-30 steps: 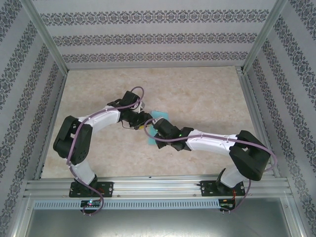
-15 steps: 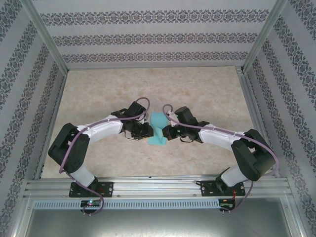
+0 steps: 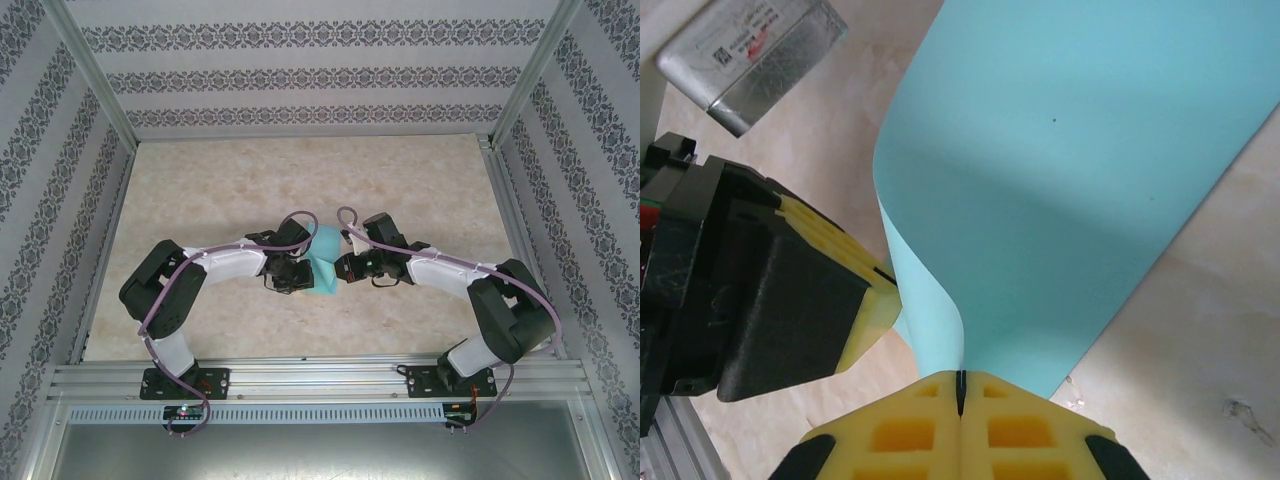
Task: Fold a paper plane with a square sheet of paper (pick it up from the middle)
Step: Fold the triangle a second time at the center of the table.
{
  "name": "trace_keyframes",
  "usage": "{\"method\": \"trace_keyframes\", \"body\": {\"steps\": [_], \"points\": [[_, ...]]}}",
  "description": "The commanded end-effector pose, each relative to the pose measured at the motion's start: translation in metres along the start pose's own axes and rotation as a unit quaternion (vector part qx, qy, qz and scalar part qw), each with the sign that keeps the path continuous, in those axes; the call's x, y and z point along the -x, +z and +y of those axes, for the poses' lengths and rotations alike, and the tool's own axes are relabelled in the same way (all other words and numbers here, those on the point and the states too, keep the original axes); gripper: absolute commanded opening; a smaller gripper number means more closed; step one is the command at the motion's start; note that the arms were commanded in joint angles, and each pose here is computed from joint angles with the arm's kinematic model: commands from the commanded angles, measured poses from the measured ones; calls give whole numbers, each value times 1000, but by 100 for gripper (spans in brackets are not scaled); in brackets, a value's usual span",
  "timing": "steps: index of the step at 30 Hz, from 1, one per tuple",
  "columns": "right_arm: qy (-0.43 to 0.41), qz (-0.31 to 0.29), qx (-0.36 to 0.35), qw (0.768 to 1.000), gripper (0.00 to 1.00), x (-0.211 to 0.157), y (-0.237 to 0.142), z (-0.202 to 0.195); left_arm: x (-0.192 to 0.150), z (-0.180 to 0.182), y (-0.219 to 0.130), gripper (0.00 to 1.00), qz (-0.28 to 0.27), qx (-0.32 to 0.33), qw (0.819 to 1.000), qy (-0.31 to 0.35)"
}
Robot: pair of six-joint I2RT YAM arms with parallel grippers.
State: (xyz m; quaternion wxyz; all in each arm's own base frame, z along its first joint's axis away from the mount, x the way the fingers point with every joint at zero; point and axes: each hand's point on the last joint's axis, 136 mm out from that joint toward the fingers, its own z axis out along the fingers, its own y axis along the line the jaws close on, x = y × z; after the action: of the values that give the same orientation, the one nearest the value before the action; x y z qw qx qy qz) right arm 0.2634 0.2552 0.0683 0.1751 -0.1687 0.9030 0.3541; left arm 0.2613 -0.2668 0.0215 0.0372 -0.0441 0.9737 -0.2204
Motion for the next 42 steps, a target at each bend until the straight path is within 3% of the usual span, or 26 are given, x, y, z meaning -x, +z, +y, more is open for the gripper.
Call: {"method": "trace_keyframes", "body": {"steps": [1,17,32,42], "points": [[-1,10,8,1000,7,-1,2,-1,3,13,7,16,-15,38,999,-4],[0,2,20,1000,9,16,5,6,9,47,-14,15,-32,151,987,40],[0,38,15,999,10,18,22,-1,13,17,-26,21,-49,80,994,62],[4,44,-2,999,10,18,30,-11,9,23,-13,19,-29,88,994,61]]}}
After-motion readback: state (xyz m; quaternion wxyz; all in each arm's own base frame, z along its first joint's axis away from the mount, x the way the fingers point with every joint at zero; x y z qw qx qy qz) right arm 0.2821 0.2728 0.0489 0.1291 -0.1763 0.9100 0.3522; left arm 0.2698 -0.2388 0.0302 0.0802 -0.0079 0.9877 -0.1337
